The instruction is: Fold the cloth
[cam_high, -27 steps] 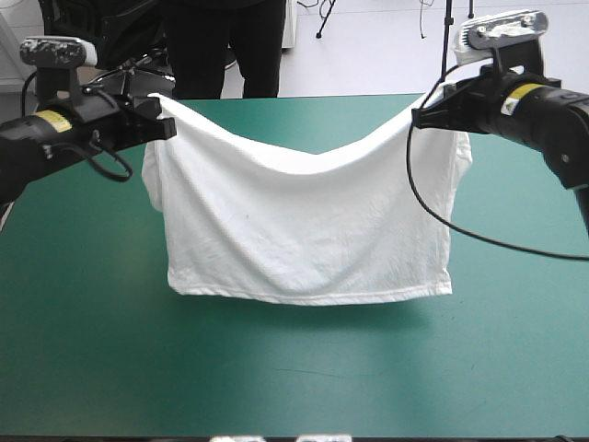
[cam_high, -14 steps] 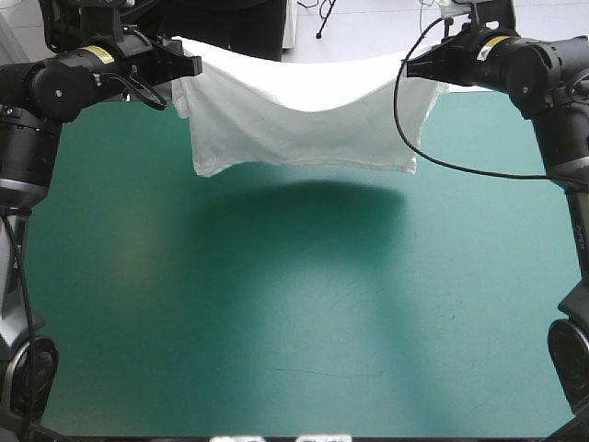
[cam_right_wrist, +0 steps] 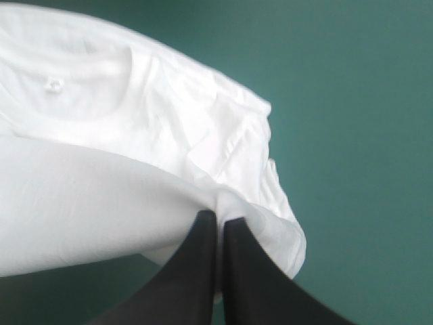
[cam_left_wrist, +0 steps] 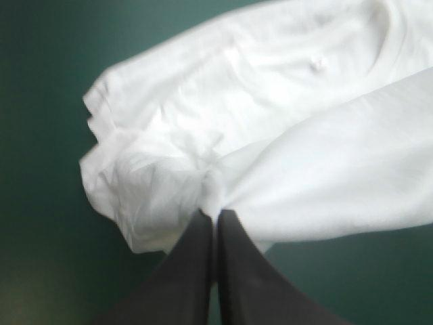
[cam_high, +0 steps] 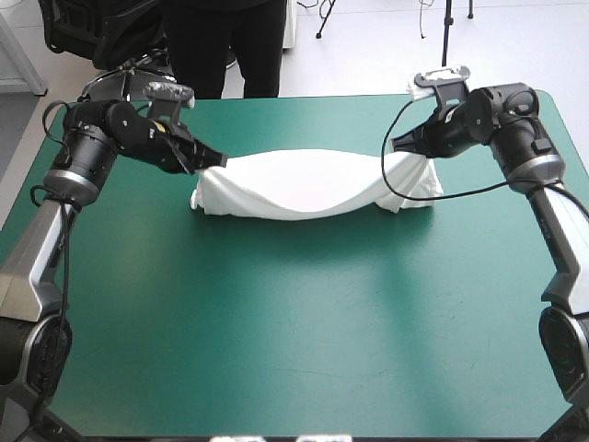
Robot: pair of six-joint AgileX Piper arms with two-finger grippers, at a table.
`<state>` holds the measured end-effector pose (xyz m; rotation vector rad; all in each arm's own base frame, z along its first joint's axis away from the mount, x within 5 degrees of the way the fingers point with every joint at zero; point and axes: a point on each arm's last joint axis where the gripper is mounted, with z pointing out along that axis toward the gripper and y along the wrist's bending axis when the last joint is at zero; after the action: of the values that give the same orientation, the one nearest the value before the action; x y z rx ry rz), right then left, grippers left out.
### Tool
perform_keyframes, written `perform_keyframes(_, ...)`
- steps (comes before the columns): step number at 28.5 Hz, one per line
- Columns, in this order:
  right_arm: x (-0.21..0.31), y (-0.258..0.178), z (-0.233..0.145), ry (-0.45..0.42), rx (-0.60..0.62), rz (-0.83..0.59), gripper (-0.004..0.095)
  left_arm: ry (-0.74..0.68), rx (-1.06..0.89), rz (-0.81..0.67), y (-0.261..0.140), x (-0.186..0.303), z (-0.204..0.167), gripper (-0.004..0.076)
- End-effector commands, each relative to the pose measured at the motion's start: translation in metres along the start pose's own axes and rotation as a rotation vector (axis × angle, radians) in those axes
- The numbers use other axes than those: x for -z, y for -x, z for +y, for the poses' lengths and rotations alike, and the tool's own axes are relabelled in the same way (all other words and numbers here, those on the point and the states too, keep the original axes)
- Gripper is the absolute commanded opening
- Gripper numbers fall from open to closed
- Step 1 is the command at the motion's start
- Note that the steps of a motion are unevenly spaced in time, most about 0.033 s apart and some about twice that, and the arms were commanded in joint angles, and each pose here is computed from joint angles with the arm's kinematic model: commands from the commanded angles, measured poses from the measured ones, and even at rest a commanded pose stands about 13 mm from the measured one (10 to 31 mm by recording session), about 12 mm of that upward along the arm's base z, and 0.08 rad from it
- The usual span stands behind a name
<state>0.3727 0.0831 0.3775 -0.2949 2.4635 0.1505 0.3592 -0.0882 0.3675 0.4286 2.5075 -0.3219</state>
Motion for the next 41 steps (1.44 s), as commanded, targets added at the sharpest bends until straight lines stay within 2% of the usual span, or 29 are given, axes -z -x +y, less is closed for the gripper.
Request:
perform_keyframes(1,0.015,-0.007,0.003,0.037,0.008,-0.01,-0.0017,-0.019,0.009,-0.007,-0.014,0.011,-0.006,-0.0009)
perform_keyframes(6,0.0,-0.03,0.014,0.165,0.003,0.136,-0.0017,-0.021,0.008,0.042,-0.04,0.011,-0.011,-0.0009)
perform_keyframes(10,-0.006,-0.046,0.017,0.213,-0.009,0.211,-0.0017,-0.03,0.0,0.091,-0.066,0.009,-0.02,-0.0009)
perform_keyframes(19,-0.013,-0.108,0.02,0.241,-0.019,0.411,-0.0017,-0.044,-0.031,0.279,-0.135,-0.005,-0.039,-0.0009)
perform_keyframes(29,-0.007,-0.16,0.022,0.257,-0.017,0.535,-0.0017,-0.047,-0.034,0.302,-0.173,0.003,-0.042,-0.0009)
perform_keyframes(36,0.005,-0.186,0.019,0.227,0.003,0.566,-0.0017,-0.044,-0.031,0.343,-0.199,0.004,-0.041,-0.0009)
perform_keyframes(41,0.006,-0.193,0.019,0.229,0.016,0.572,-0.0017,-0.042,-0.029,0.337,-0.203,0.003,-0.041,-0.0008)
